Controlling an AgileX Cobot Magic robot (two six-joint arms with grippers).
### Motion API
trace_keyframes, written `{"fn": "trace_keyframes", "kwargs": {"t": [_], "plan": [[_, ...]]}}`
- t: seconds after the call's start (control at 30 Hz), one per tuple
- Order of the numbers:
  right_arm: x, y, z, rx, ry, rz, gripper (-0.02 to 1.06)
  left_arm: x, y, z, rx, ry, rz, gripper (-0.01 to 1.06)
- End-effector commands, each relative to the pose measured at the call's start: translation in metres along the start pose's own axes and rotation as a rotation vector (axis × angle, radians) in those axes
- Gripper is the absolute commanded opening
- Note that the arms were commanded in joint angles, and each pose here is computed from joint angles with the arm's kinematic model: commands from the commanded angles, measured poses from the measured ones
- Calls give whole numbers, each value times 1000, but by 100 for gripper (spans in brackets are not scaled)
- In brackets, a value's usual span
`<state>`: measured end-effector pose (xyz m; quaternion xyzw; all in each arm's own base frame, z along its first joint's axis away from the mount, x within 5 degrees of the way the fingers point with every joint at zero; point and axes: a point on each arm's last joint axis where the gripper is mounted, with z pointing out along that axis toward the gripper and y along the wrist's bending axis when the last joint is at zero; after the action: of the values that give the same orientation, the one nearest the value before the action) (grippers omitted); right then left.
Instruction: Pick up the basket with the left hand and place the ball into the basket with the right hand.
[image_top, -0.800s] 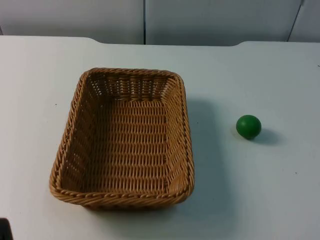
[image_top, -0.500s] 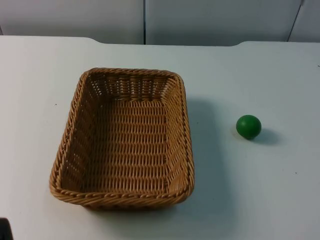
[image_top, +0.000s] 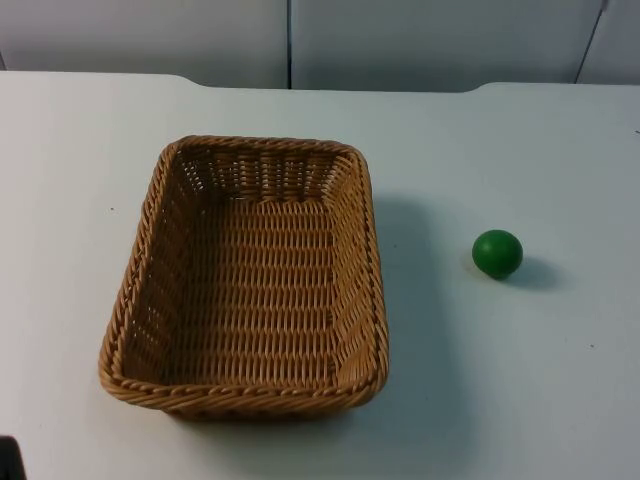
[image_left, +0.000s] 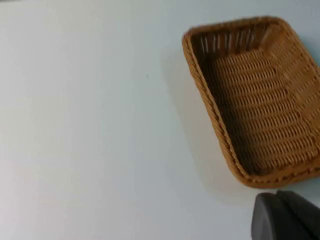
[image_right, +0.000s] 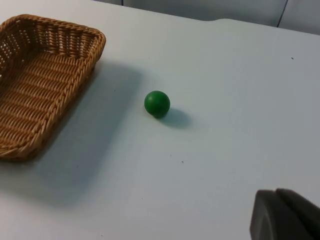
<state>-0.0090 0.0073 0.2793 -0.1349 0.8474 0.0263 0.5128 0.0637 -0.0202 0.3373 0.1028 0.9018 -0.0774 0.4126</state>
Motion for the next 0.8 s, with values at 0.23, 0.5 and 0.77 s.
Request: {"fn": "trace_keyframes", "kwargs": {"t": [0.23,0.5,0.77], "plan": [[-1,3,1,-25,-14,38,0,-34,4,107,176,297,-90,0],[0,3,1,-23,-14,37,0,-34,5,185,246,402,-180,0],[0,3,1,-23,-14,37,0,-24,-14,237,233,441,-145,0]]}}
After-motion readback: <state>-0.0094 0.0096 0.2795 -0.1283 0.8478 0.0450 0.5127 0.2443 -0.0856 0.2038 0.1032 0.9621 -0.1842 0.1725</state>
